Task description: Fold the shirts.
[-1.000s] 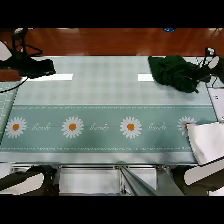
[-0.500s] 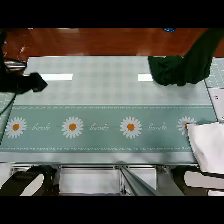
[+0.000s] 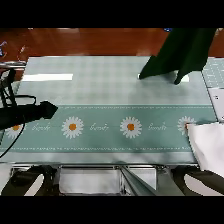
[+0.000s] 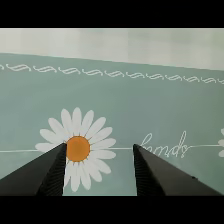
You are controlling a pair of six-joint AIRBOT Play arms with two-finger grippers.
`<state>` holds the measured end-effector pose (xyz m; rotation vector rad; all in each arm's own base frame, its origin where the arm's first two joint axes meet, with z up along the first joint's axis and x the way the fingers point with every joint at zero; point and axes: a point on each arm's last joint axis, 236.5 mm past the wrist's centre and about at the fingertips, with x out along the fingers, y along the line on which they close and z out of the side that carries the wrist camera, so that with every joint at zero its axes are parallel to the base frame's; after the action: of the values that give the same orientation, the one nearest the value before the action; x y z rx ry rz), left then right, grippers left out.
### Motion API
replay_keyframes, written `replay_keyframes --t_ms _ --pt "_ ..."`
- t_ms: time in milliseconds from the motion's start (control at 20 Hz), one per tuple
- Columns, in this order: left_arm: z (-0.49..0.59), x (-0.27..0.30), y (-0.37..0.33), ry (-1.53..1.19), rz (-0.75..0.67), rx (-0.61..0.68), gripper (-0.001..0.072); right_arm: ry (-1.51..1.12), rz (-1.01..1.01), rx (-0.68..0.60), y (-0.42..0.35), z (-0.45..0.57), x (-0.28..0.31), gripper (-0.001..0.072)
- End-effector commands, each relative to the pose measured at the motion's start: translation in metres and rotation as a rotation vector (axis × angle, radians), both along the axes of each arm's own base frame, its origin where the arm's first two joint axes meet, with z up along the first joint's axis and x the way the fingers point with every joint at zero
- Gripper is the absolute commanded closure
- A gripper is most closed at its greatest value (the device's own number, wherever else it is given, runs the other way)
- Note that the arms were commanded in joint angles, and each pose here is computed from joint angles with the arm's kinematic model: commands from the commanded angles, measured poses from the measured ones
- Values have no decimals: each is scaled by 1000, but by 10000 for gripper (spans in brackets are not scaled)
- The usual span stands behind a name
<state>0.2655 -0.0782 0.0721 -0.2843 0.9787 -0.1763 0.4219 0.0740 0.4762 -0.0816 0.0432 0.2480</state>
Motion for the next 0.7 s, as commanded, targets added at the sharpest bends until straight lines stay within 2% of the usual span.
replay_keyframes --t_ms 0,350,650 --pt "2 8 -2 -54 16 -21 198 -69 149 -9 54 28 -49 694" --pt "8 15 -1 -93 27 -26 198 237 546 8 193 -59 -103 694" --pt "8 15 -1 -91 27 -25 198 759 706 -1 295 -261 -123 694"
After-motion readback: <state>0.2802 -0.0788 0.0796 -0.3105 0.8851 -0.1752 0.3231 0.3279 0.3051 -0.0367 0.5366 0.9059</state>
